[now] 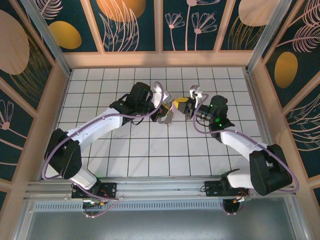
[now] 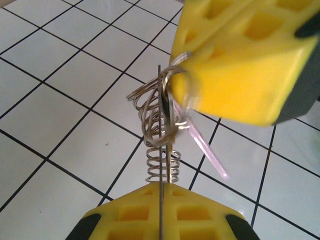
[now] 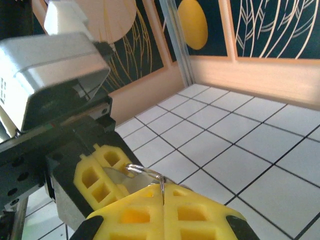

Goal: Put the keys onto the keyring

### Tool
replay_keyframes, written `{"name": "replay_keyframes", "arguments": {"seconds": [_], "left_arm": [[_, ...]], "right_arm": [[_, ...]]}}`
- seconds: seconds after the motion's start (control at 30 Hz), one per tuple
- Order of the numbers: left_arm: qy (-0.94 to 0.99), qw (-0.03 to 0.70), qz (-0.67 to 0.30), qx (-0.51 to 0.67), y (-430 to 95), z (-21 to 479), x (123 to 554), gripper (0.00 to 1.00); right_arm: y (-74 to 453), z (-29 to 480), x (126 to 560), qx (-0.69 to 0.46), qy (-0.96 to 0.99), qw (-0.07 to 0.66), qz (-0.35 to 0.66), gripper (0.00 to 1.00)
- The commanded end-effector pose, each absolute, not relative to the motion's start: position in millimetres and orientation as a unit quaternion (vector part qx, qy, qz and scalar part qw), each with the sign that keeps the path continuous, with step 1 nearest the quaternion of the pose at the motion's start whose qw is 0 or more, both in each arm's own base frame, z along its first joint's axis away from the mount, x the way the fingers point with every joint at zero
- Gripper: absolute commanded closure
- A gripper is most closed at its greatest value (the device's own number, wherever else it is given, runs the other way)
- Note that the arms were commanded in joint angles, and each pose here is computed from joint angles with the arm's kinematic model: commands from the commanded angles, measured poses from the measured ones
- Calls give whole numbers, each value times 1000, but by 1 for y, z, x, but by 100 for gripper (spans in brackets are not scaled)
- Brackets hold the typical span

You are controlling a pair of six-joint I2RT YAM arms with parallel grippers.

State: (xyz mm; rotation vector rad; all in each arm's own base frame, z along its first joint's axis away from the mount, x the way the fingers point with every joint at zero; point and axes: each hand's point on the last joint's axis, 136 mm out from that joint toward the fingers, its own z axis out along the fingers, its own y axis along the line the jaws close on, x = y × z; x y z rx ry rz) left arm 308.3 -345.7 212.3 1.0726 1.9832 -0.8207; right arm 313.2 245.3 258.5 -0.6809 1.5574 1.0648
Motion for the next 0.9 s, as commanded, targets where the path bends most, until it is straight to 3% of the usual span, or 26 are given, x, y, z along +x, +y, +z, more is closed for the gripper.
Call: {"name": "replay_keyframes", "arguments": {"seconds": [0.0,0.87], "left_arm": [[739,354,-359,446,-357,227,283,100],[738,415,-342,408,-349,251,296,100]], "right_arm": [[242,281,311,-288,626,566,453,100],[223,260,287,-296,638,547,453,100]]}}
